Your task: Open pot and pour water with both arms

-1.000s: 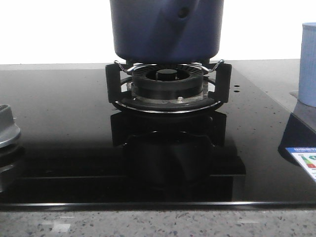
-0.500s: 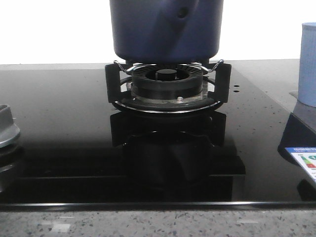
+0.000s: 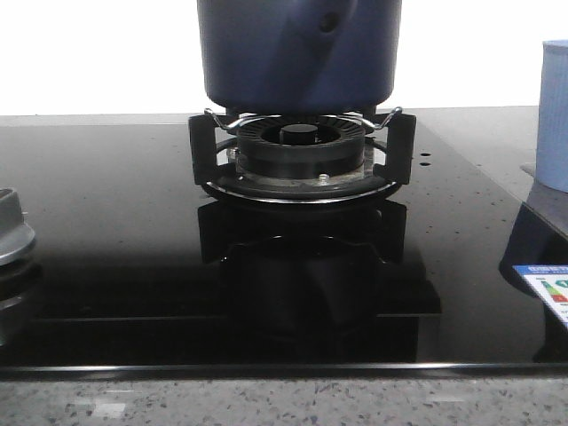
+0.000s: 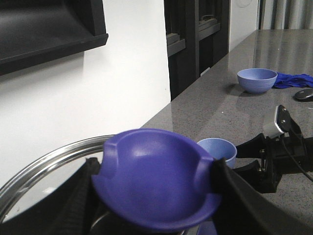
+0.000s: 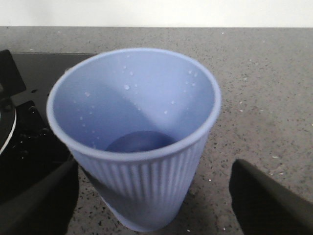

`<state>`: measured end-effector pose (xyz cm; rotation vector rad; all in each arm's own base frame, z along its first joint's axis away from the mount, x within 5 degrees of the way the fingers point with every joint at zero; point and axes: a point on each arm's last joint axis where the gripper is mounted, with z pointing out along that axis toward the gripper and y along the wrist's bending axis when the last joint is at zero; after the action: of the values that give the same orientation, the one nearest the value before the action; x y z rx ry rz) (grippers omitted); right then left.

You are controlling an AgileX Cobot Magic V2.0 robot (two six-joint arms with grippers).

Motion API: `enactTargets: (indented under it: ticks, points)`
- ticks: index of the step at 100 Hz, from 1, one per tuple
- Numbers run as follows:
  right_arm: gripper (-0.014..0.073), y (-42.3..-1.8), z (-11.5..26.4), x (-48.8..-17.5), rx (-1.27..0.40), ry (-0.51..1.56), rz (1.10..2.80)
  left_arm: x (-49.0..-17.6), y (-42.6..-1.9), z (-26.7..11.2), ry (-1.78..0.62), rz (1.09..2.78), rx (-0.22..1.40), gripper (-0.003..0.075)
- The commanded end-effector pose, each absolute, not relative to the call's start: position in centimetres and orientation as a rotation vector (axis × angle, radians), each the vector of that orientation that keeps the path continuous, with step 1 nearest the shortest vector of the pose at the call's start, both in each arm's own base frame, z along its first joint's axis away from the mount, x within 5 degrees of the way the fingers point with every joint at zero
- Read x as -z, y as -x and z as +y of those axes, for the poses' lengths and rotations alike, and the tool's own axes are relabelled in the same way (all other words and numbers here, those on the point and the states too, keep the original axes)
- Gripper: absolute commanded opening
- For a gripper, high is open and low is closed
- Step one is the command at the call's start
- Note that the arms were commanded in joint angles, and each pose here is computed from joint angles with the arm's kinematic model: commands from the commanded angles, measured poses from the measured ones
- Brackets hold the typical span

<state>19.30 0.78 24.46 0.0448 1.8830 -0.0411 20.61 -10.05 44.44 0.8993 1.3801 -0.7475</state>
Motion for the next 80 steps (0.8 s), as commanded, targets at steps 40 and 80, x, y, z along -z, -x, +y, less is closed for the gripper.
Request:
enactTargets:
  ticks: [40, 80]
  points:
    - [0.0566, -22.3, 1.5, -25.1, 0.111, -0.049, 1.735, -46.6, -19.6, -9.9, -0.821, 1.298, 0.795, 0.0274]
    - [0.0362, -23.2, 1.8, -24.6, 0.065, -0.069, 1.692, -46.6, -19.6, -9.9, -0.823, 1.297, 0.796, 0.0274]
